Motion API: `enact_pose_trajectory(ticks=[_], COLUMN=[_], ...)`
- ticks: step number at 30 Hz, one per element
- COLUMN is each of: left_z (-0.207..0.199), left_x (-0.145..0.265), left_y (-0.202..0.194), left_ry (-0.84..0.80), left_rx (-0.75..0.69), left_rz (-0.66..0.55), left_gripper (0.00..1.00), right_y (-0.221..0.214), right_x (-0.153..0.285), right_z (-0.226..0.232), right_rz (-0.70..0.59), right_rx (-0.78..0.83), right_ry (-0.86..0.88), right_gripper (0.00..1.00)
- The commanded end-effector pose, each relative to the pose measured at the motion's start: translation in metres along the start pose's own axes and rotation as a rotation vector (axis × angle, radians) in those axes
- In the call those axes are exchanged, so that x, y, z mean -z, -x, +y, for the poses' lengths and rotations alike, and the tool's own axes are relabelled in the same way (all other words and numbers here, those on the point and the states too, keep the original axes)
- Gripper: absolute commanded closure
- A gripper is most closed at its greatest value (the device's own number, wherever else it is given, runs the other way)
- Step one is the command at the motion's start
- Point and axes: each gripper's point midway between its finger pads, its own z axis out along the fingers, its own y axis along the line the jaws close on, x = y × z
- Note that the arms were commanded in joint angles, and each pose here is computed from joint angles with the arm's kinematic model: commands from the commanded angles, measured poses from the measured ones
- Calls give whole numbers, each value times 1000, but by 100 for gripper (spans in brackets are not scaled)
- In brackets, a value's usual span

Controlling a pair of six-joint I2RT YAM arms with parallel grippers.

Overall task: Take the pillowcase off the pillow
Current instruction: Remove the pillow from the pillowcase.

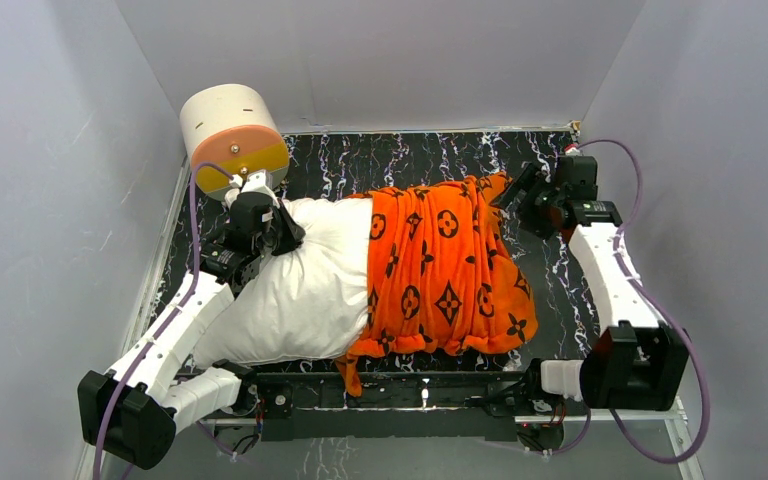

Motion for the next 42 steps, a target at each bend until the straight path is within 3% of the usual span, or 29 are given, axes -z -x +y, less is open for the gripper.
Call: enact_pose_trajectory(ticks=[1, 4, 7, 11, 14, 17, 20, 25, 28, 29, 33, 34, 37, 40, 42], left_z=[34, 32, 33, 37, 46, 68, 84, 97, 89, 85, 67, 64, 60, 57, 55], left_x=[6, 7, 10, 10, 13, 18, 22, 26, 25, 24, 19, 18, 17, 16, 16], left_y=[-20, -18, -16, -17, -15, -11, -8, -1, 2, 1, -2, -3, -4, -4, -4], left_ry=[125, 121, 126, 143, 197, 316, 384, 427, 374, 346, 241, 227, 205, 191, 182], left_rx=[-44, -41, -40, -43, -39, -52, -71, -72, -80, -82, -71, -65, -53, -51, -51], left_rz=[80, 75, 68, 66, 54, 31, 21, 11, 1, 3, 18, 23, 28, 34, 39], left_gripper=[100, 100, 100, 100, 100, 100, 100, 100, 100, 100, 100, 100, 100, 100, 100], right_y=[5, -17, -35, -17, 29, 83, 112, 119, 102, 91, 35, 20, -13, -32, -48], right_x=[-19, -44, -53, -49, -34, 0, 31, 40, 27, 19, 0, -2, 0, 10, 21], right_z=[65, 70, 65, 50, 18, -34, -61, -62, -46, -36, -1, 2, -11, -47, -65], right_rz=[56, 185, 225, 103, -101, -309, -419, -409, -325, -271, -24, 31, 91, 52, 36], right_rx=[-122, -215, -269, -212, -106, -59, -37, -19, -9, -2, 1, -18, -67, -155, -264], right_ry=[363, 436, 458, 356, 103, -192, -346, -377, -263, -191, 73, 108, 91, -77, -182], right_gripper=[10, 19, 30, 66, 98, 100, 100, 100, 100, 95, 44, 35, 23, 9, 5])
